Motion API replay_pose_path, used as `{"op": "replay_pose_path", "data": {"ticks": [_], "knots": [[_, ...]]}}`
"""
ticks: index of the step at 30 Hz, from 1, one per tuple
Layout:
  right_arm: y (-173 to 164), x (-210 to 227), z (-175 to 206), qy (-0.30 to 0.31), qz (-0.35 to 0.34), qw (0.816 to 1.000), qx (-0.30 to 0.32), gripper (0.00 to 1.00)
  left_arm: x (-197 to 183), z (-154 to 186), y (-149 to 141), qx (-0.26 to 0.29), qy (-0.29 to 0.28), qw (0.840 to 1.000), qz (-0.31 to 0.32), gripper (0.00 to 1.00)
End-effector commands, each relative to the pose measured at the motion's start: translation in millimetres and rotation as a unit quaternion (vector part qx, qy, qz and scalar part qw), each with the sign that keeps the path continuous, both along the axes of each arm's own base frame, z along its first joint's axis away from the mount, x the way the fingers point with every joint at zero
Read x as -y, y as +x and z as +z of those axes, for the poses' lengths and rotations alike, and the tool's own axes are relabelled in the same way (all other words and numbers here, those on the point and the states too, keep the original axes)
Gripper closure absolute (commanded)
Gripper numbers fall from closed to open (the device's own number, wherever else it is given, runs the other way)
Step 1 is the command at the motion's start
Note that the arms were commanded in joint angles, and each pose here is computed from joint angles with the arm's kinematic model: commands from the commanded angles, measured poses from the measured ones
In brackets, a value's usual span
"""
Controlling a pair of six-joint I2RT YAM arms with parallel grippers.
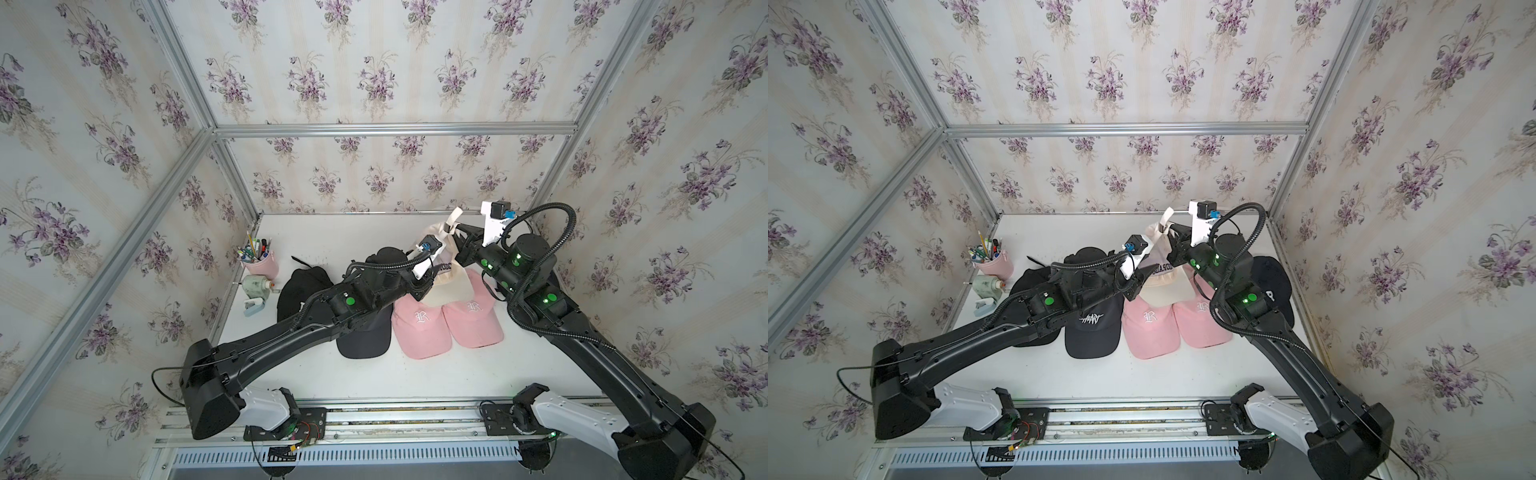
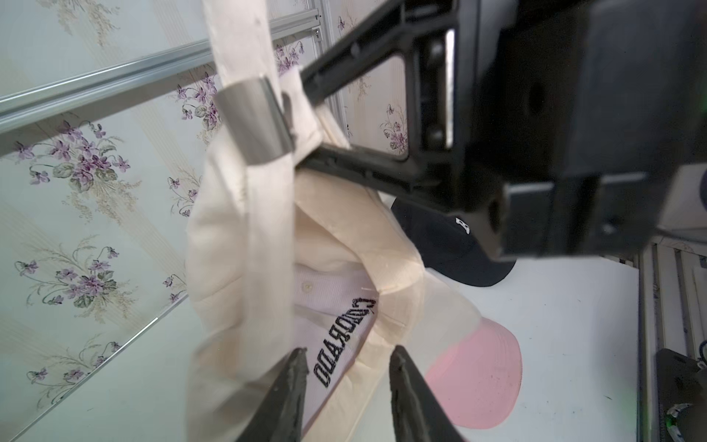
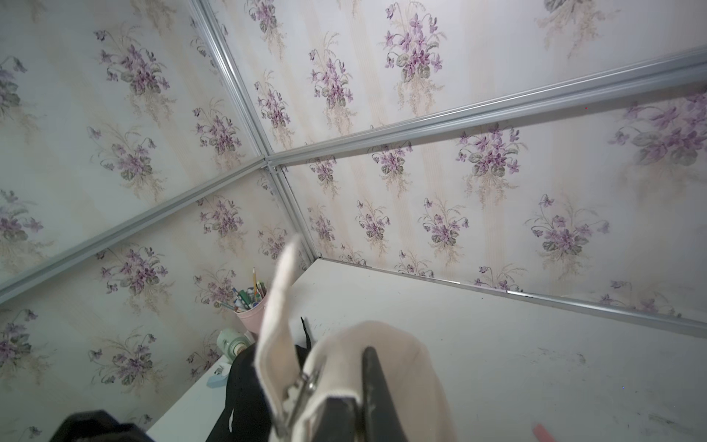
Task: Open the adjustable buckle of the baseball cap
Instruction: Open the adjustable buckle on the baseball cap.
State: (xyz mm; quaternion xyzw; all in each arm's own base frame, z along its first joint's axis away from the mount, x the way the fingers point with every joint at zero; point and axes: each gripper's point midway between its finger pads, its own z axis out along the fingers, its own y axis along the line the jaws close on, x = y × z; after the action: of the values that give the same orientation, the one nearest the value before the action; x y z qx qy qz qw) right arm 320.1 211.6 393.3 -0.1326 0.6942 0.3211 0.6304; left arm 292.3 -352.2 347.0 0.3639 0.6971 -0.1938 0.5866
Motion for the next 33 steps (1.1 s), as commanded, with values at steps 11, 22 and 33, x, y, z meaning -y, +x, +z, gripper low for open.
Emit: {"op": "replay_pose_path", "data": {"ticks": [11,22,33], "knots": [[-5,-6,-3,-0.062,0.022,0.997,0.04,1.0,14,77,17,0.024,-0.036,0.998,-0.044,0.47],[-3,-3,-9,-0.073,0.01,0.997,0.031,1.0,21,76,57,-0.007,-0.061,0.998,0.009,0.44],[1,15,-2,-0.049,-0.044,0.997,0.032,1.0,-5,69,62,-0.009,-0.087,0.994,0.06,0.94]]}}
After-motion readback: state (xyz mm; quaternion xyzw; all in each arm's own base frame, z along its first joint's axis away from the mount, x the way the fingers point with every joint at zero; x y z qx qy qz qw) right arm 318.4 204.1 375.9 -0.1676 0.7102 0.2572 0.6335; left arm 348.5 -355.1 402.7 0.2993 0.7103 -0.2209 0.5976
